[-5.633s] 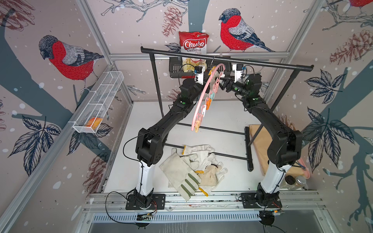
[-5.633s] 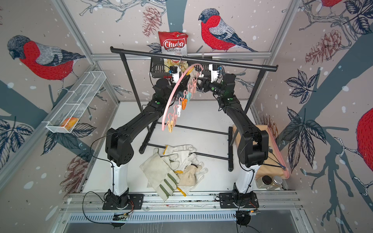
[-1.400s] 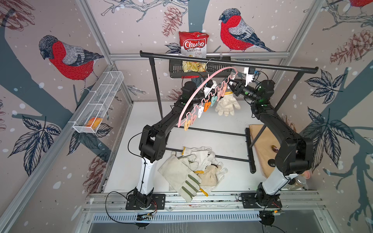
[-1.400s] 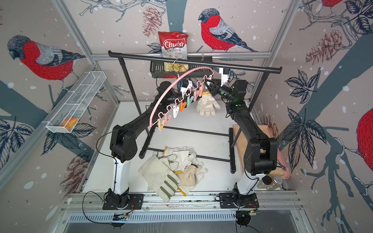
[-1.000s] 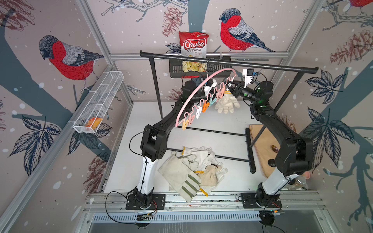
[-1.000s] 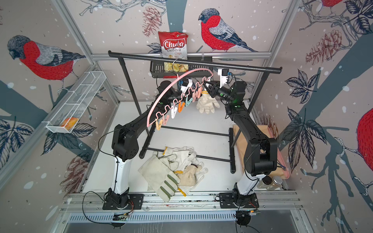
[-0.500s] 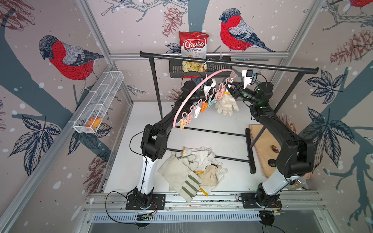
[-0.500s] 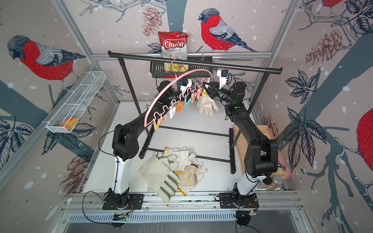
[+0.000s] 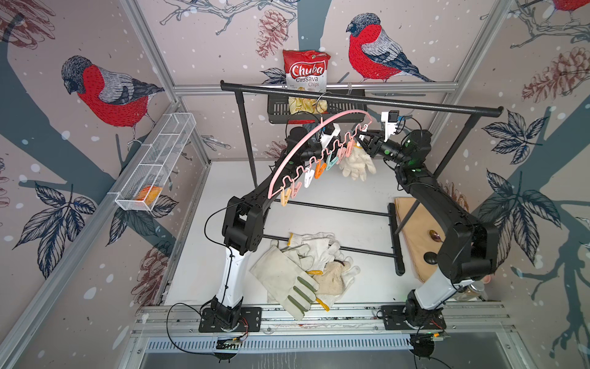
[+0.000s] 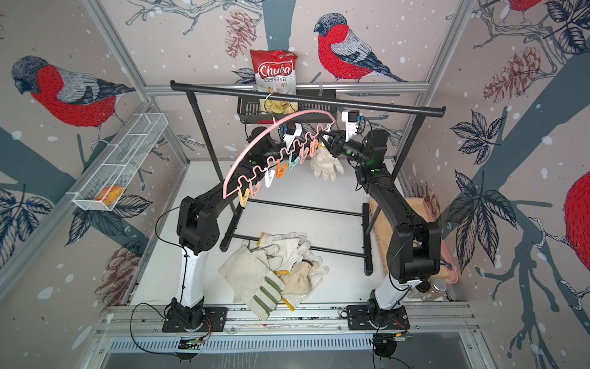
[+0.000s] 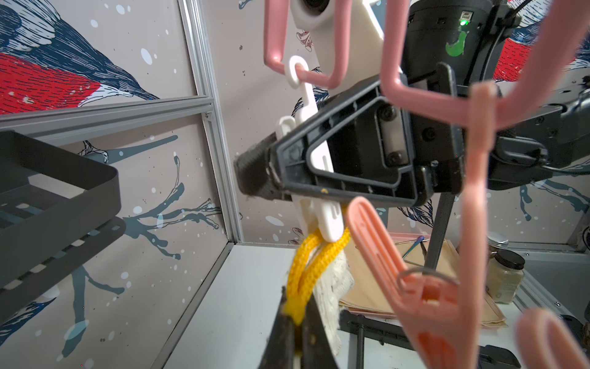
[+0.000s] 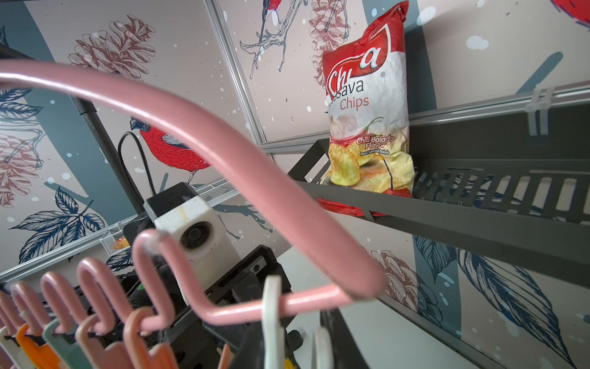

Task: Clip the gloves onto a hanger to dry
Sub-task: Clamp the glove onto the hanger.

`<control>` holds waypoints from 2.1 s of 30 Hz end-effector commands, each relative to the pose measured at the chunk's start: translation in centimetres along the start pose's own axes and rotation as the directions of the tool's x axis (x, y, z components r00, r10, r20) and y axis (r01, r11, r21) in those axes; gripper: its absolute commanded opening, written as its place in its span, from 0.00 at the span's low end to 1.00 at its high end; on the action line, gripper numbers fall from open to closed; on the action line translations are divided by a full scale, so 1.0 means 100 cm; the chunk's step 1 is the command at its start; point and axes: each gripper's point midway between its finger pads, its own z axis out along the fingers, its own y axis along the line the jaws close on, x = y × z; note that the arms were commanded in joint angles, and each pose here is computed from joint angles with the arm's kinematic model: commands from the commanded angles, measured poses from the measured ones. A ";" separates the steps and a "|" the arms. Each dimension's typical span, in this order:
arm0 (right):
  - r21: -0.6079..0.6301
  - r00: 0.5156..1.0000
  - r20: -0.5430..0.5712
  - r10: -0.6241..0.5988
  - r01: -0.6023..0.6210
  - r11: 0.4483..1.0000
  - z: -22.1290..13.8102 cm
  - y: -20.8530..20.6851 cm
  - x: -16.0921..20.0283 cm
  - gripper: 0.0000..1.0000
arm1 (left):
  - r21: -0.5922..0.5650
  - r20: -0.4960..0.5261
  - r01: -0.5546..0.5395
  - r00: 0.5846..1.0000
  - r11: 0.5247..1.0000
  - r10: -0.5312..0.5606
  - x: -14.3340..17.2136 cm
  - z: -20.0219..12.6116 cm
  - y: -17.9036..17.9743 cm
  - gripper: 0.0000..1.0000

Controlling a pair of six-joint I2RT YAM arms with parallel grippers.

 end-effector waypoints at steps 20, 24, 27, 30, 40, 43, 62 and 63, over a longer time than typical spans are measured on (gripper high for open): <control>0.055 0.997 0.011 -0.074 0.073 0.996 0.001 -0.003 -0.005 0.05 | 0.046 0.021 -0.046 0.999 0.998 0.045 -0.019 -0.003 -0.018 0.00; 0.064 0.996 -0.016 -0.088 0.088 0.994 0.003 -0.003 0.003 0.05 | 0.040 0.030 -0.058 0.998 0.998 0.057 -0.025 -0.004 -0.017 0.00; 0.069 0.995 -0.024 -0.093 0.095 0.993 0.005 -0.003 0.005 0.05 | 0.040 0.030 -0.058 0.998 0.998 0.057 -0.026 -0.004 -0.017 0.00; 0.069 0.995 -0.021 -0.095 0.096 0.993 0.005 -0.002 0.003 0.14 | 0.037 0.026 -0.055 0.998 0.998 0.054 -0.024 -0.004 -0.017 0.00; 0.069 0.994 -0.009 -0.108 0.108 0.992 0.001 0.003 -0.003 0.63 | 0.006 0.013 -0.047 0.999 0.999 0.047 -0.021 -0.005 -0.012 0.00; 0.063 0.994 -0.013 -0.112 0.112 0.992 -0.001 0.006 -0.002 0.75 | -0.035 0.010 -0.035 0.999 0.999 0.035 -0.020 -0.006 -0.005 0.00; 0.322 0.998 0.018 -0.055 0.047 0.946 -0.049 -0.002 0.006 1.00 | -0.455 -0.008 0.006 1.000 0.890 -0.011 -0.011 -0.064 0.063 0.47; 0.323 0.999 0.022 -0.050 0.040 0.946 -0.050 -0.001 0.006 1.00 | -0.487 0.005 0.020 1.000 0.873 -0.020 -0.012 -0.072 0.068 0.93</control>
